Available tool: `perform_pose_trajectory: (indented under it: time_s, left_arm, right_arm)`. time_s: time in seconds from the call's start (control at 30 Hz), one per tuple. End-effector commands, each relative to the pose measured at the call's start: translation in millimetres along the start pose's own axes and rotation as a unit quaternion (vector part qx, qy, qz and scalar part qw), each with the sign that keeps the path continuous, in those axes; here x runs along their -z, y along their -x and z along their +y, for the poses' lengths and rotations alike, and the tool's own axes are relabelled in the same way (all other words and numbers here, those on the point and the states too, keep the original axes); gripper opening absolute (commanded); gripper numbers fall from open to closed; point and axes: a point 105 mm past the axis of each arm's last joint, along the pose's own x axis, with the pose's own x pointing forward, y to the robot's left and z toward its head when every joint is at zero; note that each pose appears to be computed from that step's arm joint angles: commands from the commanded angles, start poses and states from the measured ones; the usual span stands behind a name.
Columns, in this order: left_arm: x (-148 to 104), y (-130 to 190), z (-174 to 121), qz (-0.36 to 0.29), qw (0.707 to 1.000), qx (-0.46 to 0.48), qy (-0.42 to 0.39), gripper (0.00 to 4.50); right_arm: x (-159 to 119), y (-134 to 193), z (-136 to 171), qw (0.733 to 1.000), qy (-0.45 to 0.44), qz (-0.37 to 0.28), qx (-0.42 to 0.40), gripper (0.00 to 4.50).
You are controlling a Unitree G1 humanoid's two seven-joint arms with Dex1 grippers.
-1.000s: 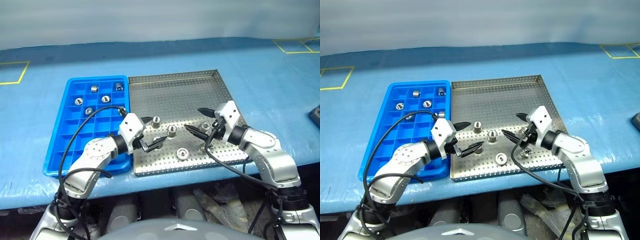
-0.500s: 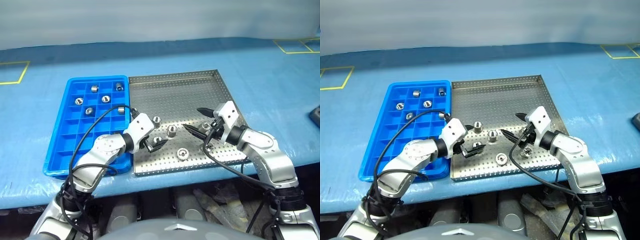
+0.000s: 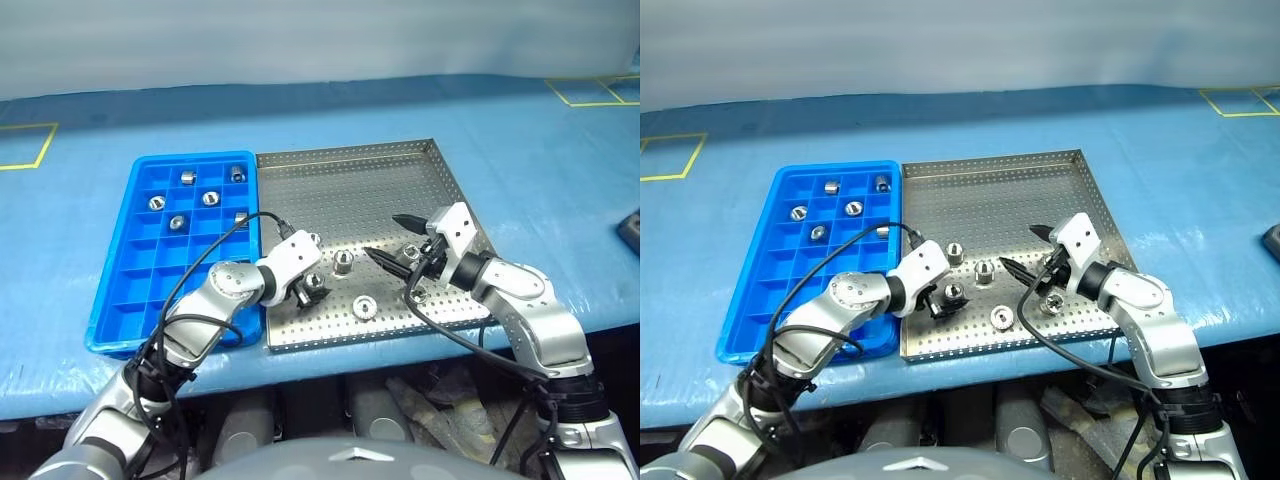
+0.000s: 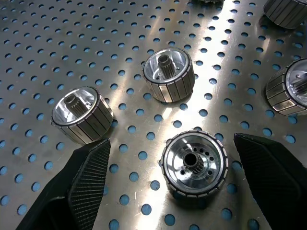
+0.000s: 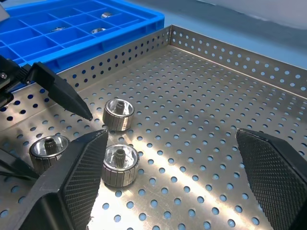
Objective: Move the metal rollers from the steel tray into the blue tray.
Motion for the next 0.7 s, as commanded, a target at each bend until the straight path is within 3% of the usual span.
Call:
perform_pose_trajectory:
  time_s: [0.03,0.1,0.23,0.37,0.47,0.7]
  left_arm:
    - [0,-5,-1,0.002,1.000,0.002,0.004,4.30]
    - [0,-5,-1,0.002,1.000,0.001,0.007,3.89]
    - [-2,-5,0,-0.001,1.000,-0.001,0.006,2.61]
    - [-3,-4,1,-0.004,1.000,-0.007,0.007,2.61]
    - [-4,-3,3,-0.011,1.000,-0.013,0.008,1.77]
    - [-13,3,9,-0.045,0.998,-0.032,0.016,1.71]
  right_arm:
    - [-12,2,1,1.000,0.020,-0.021,0.003,4.50]
    - [-12,2,1,1.000,0.021,-0.022,0.004,4.50]
    - [-12,2,-1,0.999,0.023,-0.022,0.007,4.50]
    - [-12,1,-1,0.999,0.023,-0.023,0.007,4.50]
    - [-12,0,-1,0.999,0.024,-0.024,0.007,4.50]
    - [-12,-1,-1,0.999,0.026,-0.026,0.006,4.50]
